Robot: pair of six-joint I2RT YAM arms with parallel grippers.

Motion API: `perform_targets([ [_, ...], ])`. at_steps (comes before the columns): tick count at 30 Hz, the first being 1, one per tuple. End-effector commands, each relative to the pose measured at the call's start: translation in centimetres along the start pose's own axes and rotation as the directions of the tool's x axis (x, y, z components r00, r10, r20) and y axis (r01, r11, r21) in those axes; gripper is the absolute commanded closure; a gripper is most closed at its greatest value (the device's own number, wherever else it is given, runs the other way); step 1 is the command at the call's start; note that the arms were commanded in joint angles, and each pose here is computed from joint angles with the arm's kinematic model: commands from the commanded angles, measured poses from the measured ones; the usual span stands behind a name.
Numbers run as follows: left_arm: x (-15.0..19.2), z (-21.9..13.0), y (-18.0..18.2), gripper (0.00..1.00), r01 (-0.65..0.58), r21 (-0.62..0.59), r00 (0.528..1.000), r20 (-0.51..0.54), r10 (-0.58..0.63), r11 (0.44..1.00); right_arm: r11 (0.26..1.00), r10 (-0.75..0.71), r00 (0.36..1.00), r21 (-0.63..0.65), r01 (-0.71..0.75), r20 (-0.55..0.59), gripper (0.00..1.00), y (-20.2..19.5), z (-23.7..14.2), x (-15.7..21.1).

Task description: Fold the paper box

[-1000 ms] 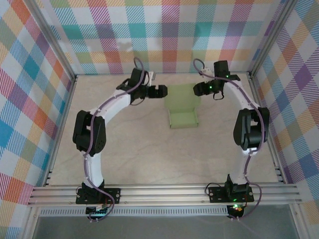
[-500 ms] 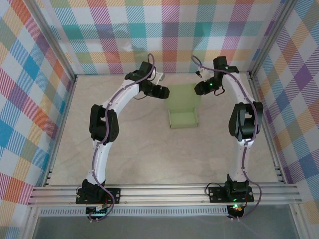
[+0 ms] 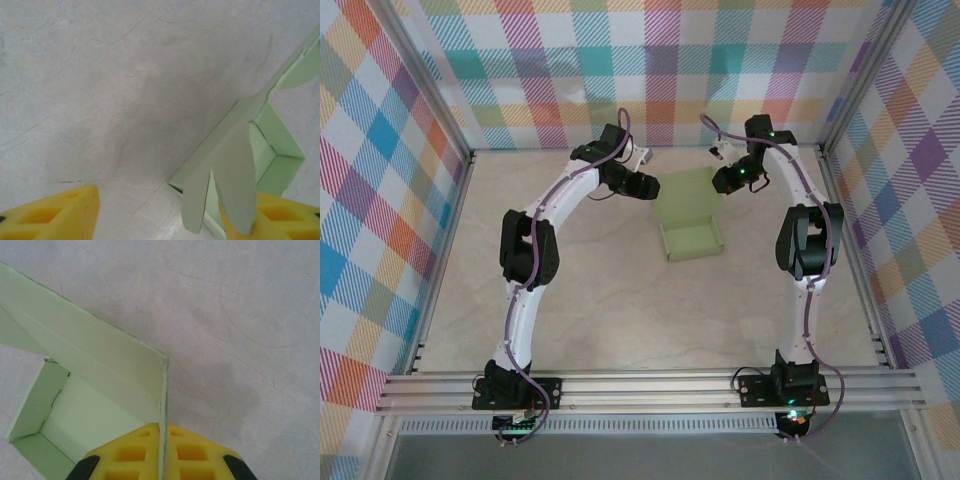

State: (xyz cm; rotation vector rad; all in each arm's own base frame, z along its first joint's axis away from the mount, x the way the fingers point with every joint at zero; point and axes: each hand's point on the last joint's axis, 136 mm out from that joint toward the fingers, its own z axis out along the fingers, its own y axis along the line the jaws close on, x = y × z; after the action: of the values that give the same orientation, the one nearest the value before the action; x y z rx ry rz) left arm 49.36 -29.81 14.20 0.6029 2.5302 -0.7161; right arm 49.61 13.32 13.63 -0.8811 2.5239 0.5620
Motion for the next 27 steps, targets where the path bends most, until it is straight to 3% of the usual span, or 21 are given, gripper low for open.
perform_targets([
  [1, -0.8, -0.6, -1.3, 0.45, -0.022, 0.035, 1.0, 0.022, 0.021, 0.999, 0.999, -0.029, 1.0, -0.018, 0.029, -0.003, 1.0, 1.1, -0.4, -0.3],
  [3, -0.8, -0.5, -1.2, 0.58, -0.013, 0.028, 1.0, 0.021, 0.012, 1.0, 1.0, -0.023, 1.0, -0.006, 0.023, 0.004, 1.0, 1.2, -0.6, -0.5],
  [5, -0.8, -0.4, -1.4, 0.63, -0.009, 0.022, 1.0, 0.018, 0.009, 1.0, 1.0, -0.014, 1.0, 0.003, 0.014, 0.015, 1.0, 1.3, -0.8, -0.7],
  [13, -0.5, 0.3, -1.5, 0.67, 0.002, -0.006, 1.0, 0.002, -0.002, 1.0, 1.0, -0.011, 0.999, 0.018, 0.011, 0.032, 1.0, 1.9, -1.1, -0.8],
  [22, -0.2, 0.2, -2.6, 0.75, 0.012, 0.056, 1.0, -0.015, -0.012, 0.998, 0.999, -0.01, 0.999, 0.033, 0.009, 0.03, 1.0, 1.6, -1.1, -0.7],
  [27, 0.6, 0.4, -2.1, 0.74, 0.012, 0.028, 0.999, -0.043, -0.011, 1.0, 0.999, -0.011, 0.999, 0.037, 0.01, 0.03, 1.0, 1.6, -1.0, -0.7],
])
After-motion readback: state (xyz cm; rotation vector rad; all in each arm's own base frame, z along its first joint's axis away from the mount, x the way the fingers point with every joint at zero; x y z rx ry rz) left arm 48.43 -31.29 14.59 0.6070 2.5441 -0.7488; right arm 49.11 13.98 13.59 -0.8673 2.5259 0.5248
